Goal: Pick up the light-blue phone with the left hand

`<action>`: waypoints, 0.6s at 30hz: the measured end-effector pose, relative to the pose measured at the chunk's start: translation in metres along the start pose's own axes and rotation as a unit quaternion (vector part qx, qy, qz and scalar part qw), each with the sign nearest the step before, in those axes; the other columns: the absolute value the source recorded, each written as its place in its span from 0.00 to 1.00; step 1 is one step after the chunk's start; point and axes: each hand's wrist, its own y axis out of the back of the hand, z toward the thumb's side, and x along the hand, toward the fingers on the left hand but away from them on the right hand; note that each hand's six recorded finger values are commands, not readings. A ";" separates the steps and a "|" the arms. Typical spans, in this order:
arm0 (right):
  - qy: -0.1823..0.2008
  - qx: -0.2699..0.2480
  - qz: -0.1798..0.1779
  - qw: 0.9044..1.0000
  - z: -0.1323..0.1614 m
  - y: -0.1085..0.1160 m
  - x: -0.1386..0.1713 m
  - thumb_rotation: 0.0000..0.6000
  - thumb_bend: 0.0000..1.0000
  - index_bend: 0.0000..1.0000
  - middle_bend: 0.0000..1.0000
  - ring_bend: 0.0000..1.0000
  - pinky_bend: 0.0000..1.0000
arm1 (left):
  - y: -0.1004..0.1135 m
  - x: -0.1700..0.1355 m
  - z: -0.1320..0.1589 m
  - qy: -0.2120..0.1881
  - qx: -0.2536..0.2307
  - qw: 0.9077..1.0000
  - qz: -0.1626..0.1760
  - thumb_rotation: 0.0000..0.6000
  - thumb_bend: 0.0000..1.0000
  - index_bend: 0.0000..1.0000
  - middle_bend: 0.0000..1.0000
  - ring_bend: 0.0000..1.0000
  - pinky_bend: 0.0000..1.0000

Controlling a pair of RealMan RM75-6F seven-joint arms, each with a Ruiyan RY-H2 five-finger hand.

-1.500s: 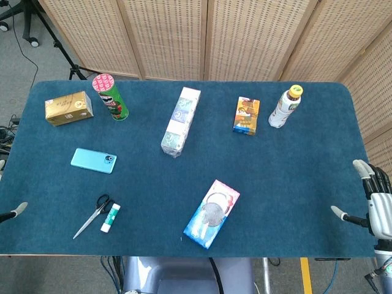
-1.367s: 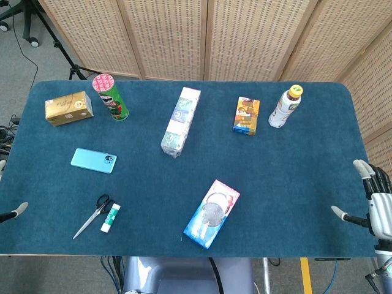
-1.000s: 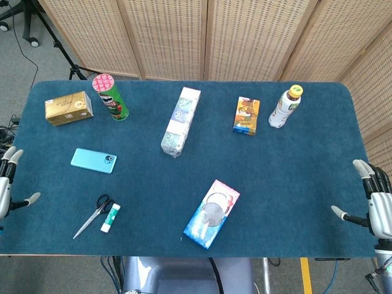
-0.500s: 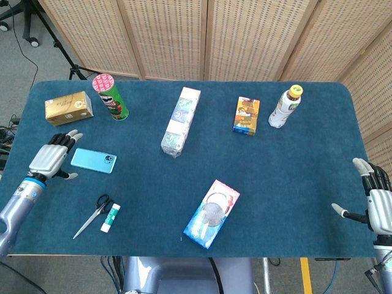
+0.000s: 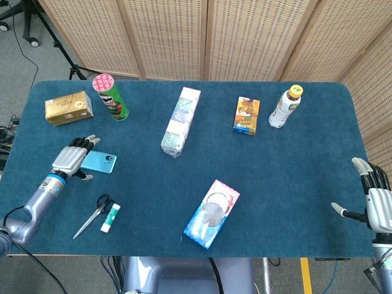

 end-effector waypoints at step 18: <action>-0.003 0.000 0.006 1.000 -0.001 -0.003 -0.002 1.00 0.00 0.00 0.00 0.00 0.00 | -0.012 0.018 0.012 0.008 -0.006 1.000 -0.028 1.00 0.00 0.26 0.15 0.14 0.25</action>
